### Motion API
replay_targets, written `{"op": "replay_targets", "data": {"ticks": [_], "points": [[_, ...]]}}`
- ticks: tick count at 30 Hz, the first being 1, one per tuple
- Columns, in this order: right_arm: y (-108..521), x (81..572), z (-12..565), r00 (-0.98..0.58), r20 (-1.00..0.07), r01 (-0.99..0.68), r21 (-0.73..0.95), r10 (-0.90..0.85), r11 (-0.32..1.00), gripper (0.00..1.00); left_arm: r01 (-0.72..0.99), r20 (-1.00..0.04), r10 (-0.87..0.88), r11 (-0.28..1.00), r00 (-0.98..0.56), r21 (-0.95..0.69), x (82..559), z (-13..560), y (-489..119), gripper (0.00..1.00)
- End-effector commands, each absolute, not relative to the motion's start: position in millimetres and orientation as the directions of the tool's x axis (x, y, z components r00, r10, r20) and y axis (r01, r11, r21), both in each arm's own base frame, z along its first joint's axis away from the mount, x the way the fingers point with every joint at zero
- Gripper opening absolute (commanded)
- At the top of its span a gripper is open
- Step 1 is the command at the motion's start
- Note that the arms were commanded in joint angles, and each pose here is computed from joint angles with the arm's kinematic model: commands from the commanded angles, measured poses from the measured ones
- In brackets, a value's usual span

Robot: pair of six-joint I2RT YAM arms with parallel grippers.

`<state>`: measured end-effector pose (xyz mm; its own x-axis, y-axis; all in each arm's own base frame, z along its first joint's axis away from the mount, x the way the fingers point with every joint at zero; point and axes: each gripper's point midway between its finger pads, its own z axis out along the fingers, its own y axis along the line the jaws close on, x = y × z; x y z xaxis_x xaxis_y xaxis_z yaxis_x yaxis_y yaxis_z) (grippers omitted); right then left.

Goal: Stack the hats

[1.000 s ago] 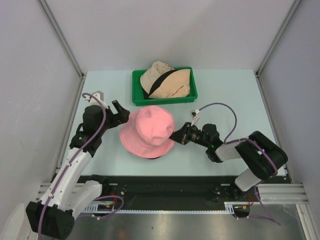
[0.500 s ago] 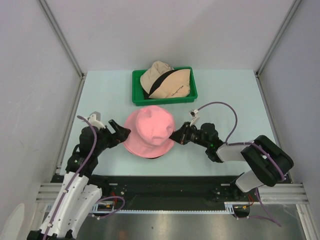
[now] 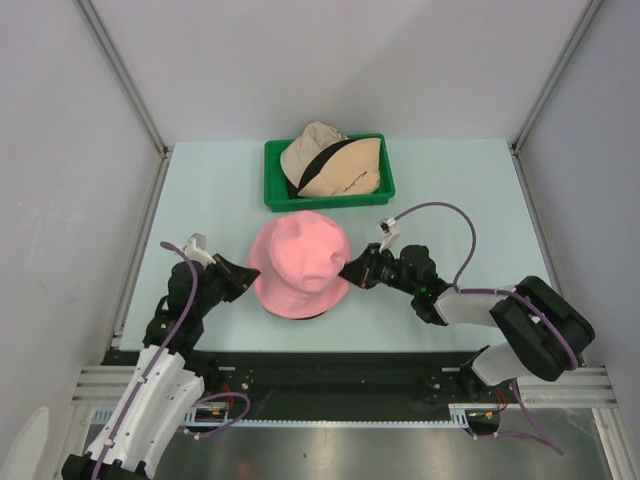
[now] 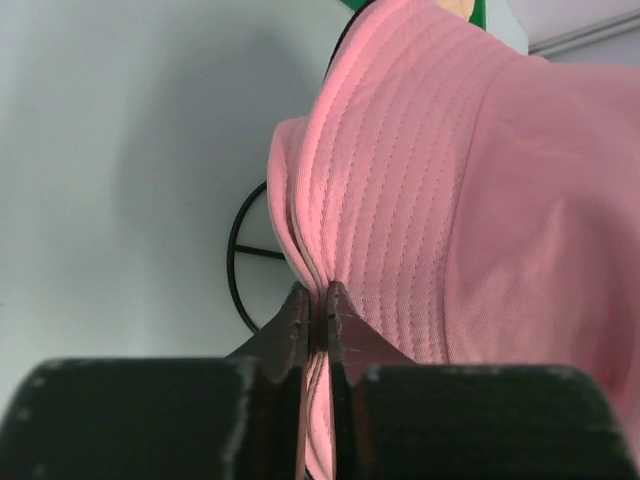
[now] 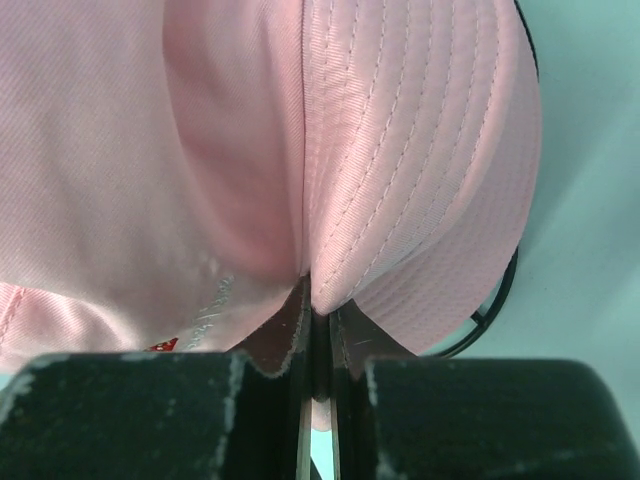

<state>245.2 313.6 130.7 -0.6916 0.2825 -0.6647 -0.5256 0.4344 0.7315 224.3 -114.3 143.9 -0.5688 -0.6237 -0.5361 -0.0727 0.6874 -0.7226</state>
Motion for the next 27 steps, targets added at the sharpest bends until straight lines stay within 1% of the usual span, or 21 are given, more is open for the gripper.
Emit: {"op": "replay_targets", "data": {"ticks": [1,2,4,5,7,13,15,18,20,21,22,23,24,25,27], "points": [[314.7,243.3,145.1,-0.664,-0.695,-0.553,0.705,0.277,0.444,0.00,-0.134,-0.498,-0.641,0.682,-0.584,-0.719,226.4,114.3,-113.2,0.02],[313.0,241.1,142.5,-0.673,-0.687,-0.541,0.710,0.275,0.450,0.00,-0.137,-0.501,-0.647,0.680,-0.575,-0.721,230.0,111.8,-112.5,0.00],[310.7,238.4,146.4,-0.673,-0.684,-0.535,0.713,0.282,0.453,0.00,-0.184,-0.476,-0.656,0.680,-0.585,-0.710,230.9,93.0,-110.8,0.00],[308.1,236.5,140.9,-0.683,-0.676,-0.517,0.714,0.275,0.472,0.00,-0.173,-0.483,-0.659,0.676,-0.576,-0.716,235.8,93.9,-111.6,0.00],[306.5,230.4,146.3,-0.679,-0.680,-0.521,0.712,0.277,0.471,0.00,-0.204,-0.475,-0.657,0.687,-0.586,-0.698,238.3,80.8,-109.7,0.00],[296.0,229.1,144.4,-0.676,-0.680,-0.484,0.701,0.285,0.524,0.00,-0.215,-0.514,-0.632,0.727,-0.579,-0.652,249.8,71.9,-103.1,0.00],[292.7,232.0,129.2,-0.689,-0.671,-0.454,0.694,0.273,0.558,0.00,-0.223,-0.531,-0.626,0.741,-0.571,-0.633,252.6,70.0,-98.7,0.00],[294.9,231.3,117.5,-0.710,-0.660,-0.451,0.695,0.247,0.560,0.01,-0.212,-0.551,-0.609,0.757,-0.570,-0.618,255.5,70.4,-97.3,0.00],[298.2,226.6,126.3,-0.699,-0.678,-0.491,0.687,0.229,0.535,0.10,-0.189,-0.565,-0.595,0.765,-0.571,-0.615,257.1,73.9,-98.4,0.00],[298.1,226.2,131.5,-0.688,-0.689,-0.506,0.680,0.227,0.530,0.23,-0.170,-0.579,-0.582,0.774,-0.572,-0.610,258.2,76.5,-98.9,0.00],[296.2,225.8,135.4,-0.673,-0.709,-0.525,0.660,0.212,0.537,0.30,-0.160,-0.589,-0.574,0.780,-0.568,-0.606,259.4,78.9,-98.6,0.00],[293.5,226.3,152.0,-0.643,-0.732,-0.551,0.648,0.227,0.527,0.38,-0.150,-0.597,-0.566,0.785,-0.568,-0.601,259.9,80.9,-98.6,0.00],[290.1,227.8,161.2,-0.623,-0.746,-0.561,0.636,0.236,0.530,0.54,-0.129,-0.611,-0.550,0.794,-0.569,-0.594,261.1,84.6,-99.2,0.00],[285.1,229.0,164.0,-0.616,-0.753,-0.559,0.625,0.231,0.545,0.60,-0.119,-0.619,-0.542,0.799,-0.569,-0.590,261.5,86.7,-99.4,0.00],[272.4,238.9,191.3,-0.565,-0.781,-0.580,0.606,0.267,0.545,0.71,-0.099,-0.637,-0.528,0.807,-0.562,-0.582,263.3,91.9,-99.2,0.00]]}}
